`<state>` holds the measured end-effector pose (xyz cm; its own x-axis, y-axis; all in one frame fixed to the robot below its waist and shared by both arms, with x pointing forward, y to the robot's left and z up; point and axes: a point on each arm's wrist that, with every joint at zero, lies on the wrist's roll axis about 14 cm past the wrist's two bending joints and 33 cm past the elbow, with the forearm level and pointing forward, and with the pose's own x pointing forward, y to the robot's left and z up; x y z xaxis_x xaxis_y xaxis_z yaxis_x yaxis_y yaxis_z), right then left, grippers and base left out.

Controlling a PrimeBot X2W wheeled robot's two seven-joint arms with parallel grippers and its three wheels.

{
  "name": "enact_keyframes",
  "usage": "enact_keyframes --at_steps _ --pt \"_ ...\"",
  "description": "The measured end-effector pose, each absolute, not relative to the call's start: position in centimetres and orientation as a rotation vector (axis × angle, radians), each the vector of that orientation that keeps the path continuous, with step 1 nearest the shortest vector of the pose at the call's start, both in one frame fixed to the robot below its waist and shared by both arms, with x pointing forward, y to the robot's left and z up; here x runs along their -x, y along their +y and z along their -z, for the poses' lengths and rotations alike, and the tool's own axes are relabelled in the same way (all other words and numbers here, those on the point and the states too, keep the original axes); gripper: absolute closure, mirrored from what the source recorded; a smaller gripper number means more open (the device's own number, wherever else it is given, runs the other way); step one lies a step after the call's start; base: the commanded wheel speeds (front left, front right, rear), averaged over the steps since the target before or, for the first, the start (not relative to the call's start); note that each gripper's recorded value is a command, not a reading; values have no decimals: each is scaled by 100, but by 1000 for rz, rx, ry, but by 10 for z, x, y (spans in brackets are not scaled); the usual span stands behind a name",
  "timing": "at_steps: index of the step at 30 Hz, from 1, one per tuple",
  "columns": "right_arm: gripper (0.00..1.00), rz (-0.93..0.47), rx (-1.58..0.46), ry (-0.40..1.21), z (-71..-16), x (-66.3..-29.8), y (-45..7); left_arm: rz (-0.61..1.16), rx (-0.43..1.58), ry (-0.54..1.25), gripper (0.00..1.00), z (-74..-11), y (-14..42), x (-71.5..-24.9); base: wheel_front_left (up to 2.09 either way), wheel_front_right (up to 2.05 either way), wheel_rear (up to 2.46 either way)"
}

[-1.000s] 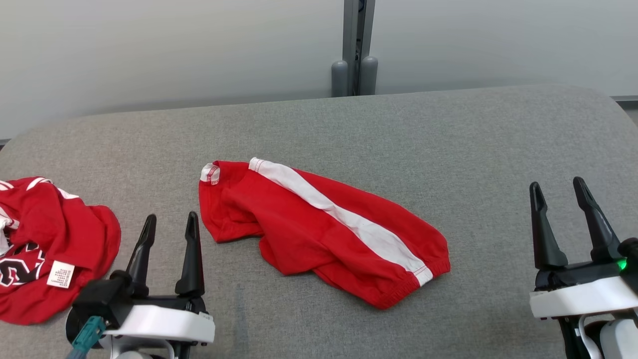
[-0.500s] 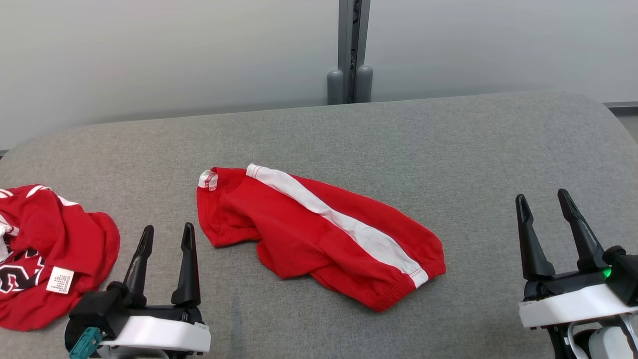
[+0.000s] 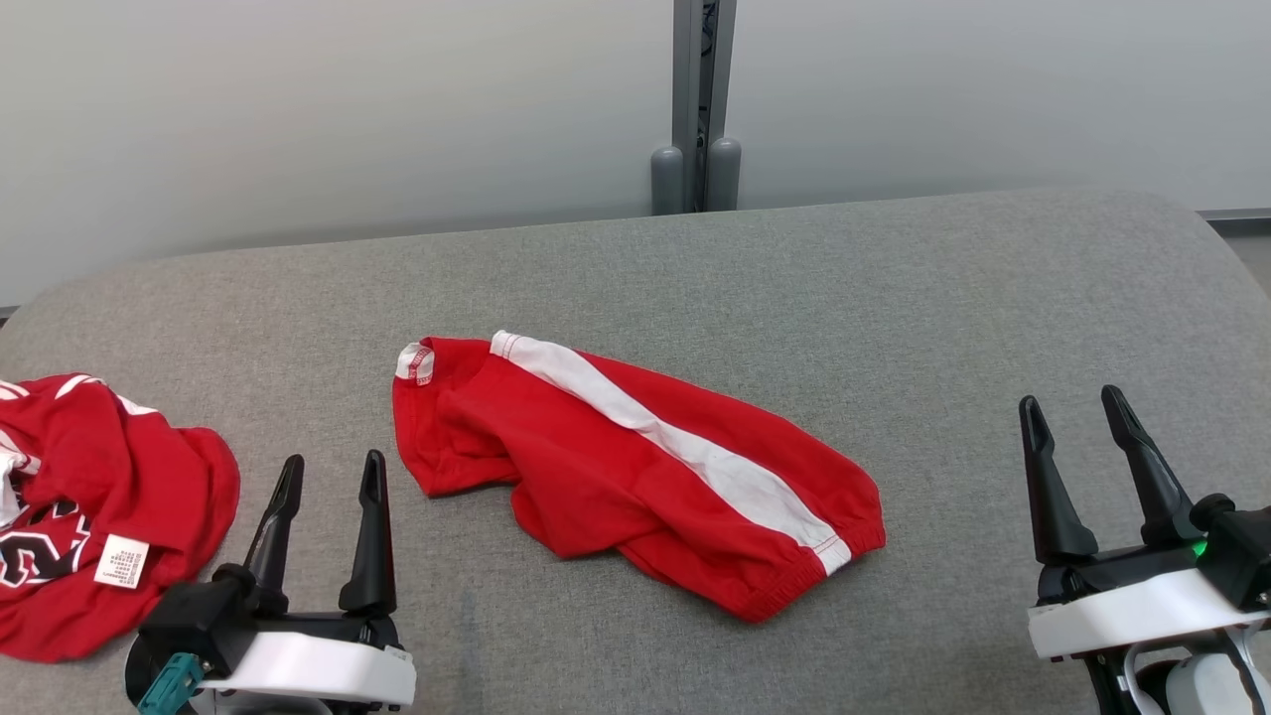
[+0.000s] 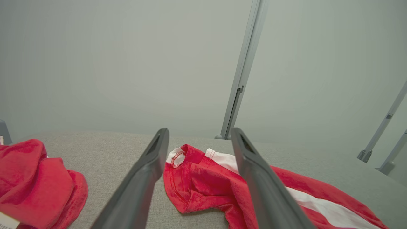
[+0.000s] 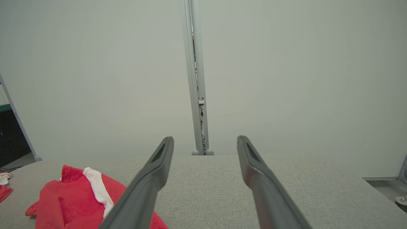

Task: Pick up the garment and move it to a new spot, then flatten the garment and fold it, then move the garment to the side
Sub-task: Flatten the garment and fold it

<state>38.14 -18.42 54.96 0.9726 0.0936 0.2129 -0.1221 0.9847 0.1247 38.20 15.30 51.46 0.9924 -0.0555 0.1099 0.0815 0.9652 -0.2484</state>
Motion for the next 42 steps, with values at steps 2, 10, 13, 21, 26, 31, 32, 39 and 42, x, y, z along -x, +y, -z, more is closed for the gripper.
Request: enact_keyframes --at_steps 2,10,13,21,26,31,32,39,42 --pt "0 -110 -137 -206 -549 -381 -184 69 255 -102 0 -515 153 -382 0 0 0" --pt "0 -132 -151 -191 -545 -381 -176 65 249 -106 0 -516 152 -383 0 0 0" --pt "0 -174 -200 -156 -535 -379 -161 63 248 -108 0 -517 153 -382 0 0 0" --pt "0 -307 -404 82 -483 -358 -122 49 245 -99 0 -513 157 -380 0 0 0" --pt "0 -360 -531 292 -452 -340 -108 44 245 -90 0 -510 159 -379 0 0 0" --pt "0 -378 -606 387 -437 -332 -96 40 245 -84 0 -508 160 -378 0 0 0" --pt "0 -384 -601 389 -436 -334 -95 38 246 -84 0 -508 161 -378 0 0 0" --pt "0 -389 -678 436 -425 -340 -77 19 252 -79 0 -506 166 -376 0 0 0" --pt "0 -371 -701 448 -421 -350 -74 6 261 -73 0 -504 170 -376 0 0 0"
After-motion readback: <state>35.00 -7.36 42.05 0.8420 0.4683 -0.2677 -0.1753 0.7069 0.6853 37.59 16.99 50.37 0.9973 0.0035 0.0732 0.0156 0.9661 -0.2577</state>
